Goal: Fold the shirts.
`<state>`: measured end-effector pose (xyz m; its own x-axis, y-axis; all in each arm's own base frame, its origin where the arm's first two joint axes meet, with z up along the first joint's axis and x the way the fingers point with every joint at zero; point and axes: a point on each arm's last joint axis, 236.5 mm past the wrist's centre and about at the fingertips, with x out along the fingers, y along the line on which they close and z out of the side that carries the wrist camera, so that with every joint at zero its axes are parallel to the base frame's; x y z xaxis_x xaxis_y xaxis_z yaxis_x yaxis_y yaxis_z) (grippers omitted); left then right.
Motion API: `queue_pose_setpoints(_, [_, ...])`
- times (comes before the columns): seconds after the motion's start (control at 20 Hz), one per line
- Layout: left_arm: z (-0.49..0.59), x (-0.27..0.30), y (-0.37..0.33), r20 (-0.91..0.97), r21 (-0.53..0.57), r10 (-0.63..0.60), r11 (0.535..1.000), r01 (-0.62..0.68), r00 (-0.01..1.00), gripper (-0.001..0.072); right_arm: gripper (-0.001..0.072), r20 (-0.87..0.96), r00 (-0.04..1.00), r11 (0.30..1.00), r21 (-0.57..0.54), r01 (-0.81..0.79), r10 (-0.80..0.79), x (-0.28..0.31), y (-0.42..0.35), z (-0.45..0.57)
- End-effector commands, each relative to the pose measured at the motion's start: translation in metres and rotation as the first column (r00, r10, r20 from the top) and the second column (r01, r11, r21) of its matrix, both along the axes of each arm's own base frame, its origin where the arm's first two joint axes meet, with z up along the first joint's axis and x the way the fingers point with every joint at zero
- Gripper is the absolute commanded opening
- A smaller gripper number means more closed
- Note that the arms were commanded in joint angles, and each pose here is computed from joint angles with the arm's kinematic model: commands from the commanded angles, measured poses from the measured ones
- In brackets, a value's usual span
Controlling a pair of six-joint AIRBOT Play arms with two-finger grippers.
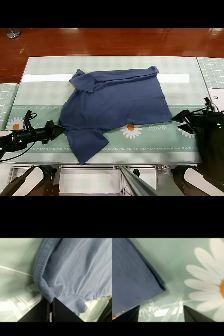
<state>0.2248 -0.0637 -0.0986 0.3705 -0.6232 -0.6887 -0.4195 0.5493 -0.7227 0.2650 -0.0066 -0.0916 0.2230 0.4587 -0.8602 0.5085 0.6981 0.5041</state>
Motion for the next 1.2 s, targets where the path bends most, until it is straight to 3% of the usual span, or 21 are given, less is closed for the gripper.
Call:
queue_pose_setpoints(0.0, [0.000, 0.000, 0.000, 0.003, 0.003, 0.000, 1.000, 0.000, 1.000, 0.0033, 0.0624, -0.005, 0.999, 0.998, 0.048, -0.034, 0.034, 0.021, 0.019, -0.009])
queue_pose_setpoints(0.2, [0.000, 0.000, 0.000, 0.003, 0.002, 0.000, 1.000, 0.000, 1.000, 0.0033, 0.0614, 0.009, 0.997, 0.995, 0.069, -0.072, 0.072, 0.048, 0.040, -0.010])
queue_pose_setpoints(0.25, [0.000, 0.000, 0.000, 0.003, 0.002, 0.000, 1.000, 0.000, 1.000, 0.0033, 0.0528, 0.019, 0.996, 0.994, 0.062, -0.088, 0.087, 0.055, 0.045, -0.008])
queue_pose_setpoints(0.35, [0.000, 0.001, 0.000, 0.004, 0.000, 0.003, 1.000, -0.003, 1.000, 0.0033, 0.0223, 0.037, 0.993, 0.992, 0.053, -0.113, 0.112, 0.066, 0.051, -0.004])
queue_pose_setpoints(0.4, [0.001, 0.002, 0.000, 0.006, -0.002, 0.006, 1.000, -0.006, 1.000, 0.0033, 0.0028, 0.045, 0.991, 0.990, 0.052, -0.130, 0.128, 0.069, 0.053, -0.001])
queue_pose_setpoints(0.55, [0.029, 0.029, 0.000, 0.090, -0.062, 0.043, 0.997, -0.038, 0.995, 0.0033, 0.0025, 0.117, 0.973, 0.977, 0.050, -0.207, 0.200, 0.091, 0.056, 0.034])
queue_pose_setpoints(0.75, [0.179, 0.114, 0.016, 0.486, -0.122, 0.052, 0.993, 0.009, 0.872, 0.0032, 0.0025, 0.442, 0.863, 0.969, -0.111, -0.219, 0.246, 0.169, 0.039, 0.182])
queue_pose_setpoints(0.85, [0.282, 0.140, 0.029, 0.691, -0.020, 0.000, 1.000, 0.019, 0.723, 0.0032, 0.0025, 0.629, 0.731, 0.962, -0.222, -0.160, 0.266, 0.194, 0.031, 0.295])
queue_pose_setpoints(1.0, [0.432, 0.133, 0.025, 0.868, 0.152, -0.126, 0.988, -0.016, 0.480, 0.0032, 0.0025, 0.797, 0.496, 0.933, -0.348, -0.087, 0.343, 0.175, 0.038, 0.443])
queue_pose_setpoints(1.1, [0.513, 0.107, 0.020, 0.911, 0.316, -0.257, 0.937, -0.146, 0.321, 0.0031, 0.0025, 0.836, 0.386, 0.909, -0.416, -0.017, 0.390, 0.132, 0.044, 0.512])
queue_pose_setpoints(1.15, [0.542, 0.093, 0.028, 0.902, 0.390, -0.307, 0.881, -0.267, 0.303, 0.0032, 0.0025, 0.847, 0.341, 0.898, -0.439, 0.019, 0.407, 0.110, 0.048, 0.533])
